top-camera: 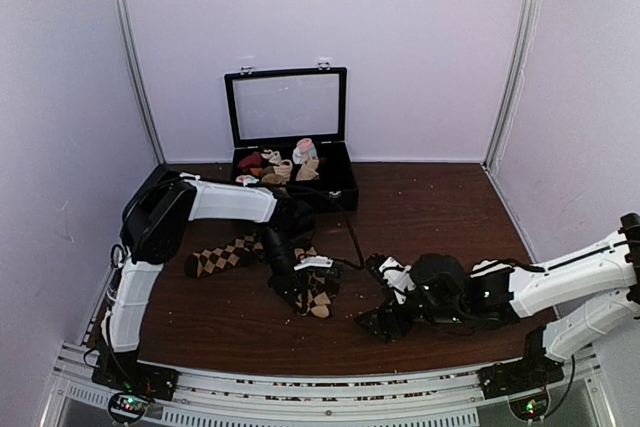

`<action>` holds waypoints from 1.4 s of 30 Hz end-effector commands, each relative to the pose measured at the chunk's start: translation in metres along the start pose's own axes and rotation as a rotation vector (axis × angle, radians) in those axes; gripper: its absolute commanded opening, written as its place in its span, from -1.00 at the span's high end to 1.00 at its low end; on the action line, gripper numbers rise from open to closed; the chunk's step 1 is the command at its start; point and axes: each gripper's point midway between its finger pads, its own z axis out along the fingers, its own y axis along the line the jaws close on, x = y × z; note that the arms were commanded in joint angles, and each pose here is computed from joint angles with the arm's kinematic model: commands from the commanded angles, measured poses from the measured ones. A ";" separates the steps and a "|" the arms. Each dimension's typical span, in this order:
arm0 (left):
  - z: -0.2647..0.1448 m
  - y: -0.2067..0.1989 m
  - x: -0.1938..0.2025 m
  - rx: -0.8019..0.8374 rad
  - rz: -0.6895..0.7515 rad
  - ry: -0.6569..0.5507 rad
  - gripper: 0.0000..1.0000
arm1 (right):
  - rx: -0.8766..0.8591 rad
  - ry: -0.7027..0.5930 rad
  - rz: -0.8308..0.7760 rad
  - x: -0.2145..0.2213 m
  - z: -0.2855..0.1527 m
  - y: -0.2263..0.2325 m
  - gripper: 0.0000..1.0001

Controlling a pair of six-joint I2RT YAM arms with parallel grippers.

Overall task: Roll the socks
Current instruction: Roll the sock at the center of the board.

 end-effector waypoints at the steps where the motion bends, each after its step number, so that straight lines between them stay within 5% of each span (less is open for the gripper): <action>1: 0.004 -0.014 0.006 0.176 -0.139 -0.009 1.00 | 0.458 -0.166 0.036 -0.024 -0.037 -0.080 -1.00; 6: 0.011 -0.014 0.016 0.220 -0.175 0.020 1.00 | 0.150 -0.144 0.130 -0.017 -0.017 -0.069 -1.00; 13: 0.018 -0.009 0.024 0.259 -0.263 0.038 1.00 | 0.028 -0.125 -0.517 0.003 -0.007 0.023 -1.00; 16: 0.022 0.003 0.031 0.217 -0.297 0.062 1.00 | -0.002 -0.097 -0.646 -0.001 0.007 0.048 -0.99; 22: 0.024 0.010 0.034 0.203 -0.315 0.078 1.00 | -0.080 -0.083 -0.833 -0.012 0.045 0.087 -0.66; 29: 0.026 0.007 0.037 0.231 -0.301 0.083 1.00 | -0.175 -0.035 -0.924 -0.010 0.084 0.111 -0.28; 42: 0.023 0.000 0.037 0.267 -0.269 0.080 1.00 | -0.169 0.063 -0.884 0.007 0.111 0.072 0.12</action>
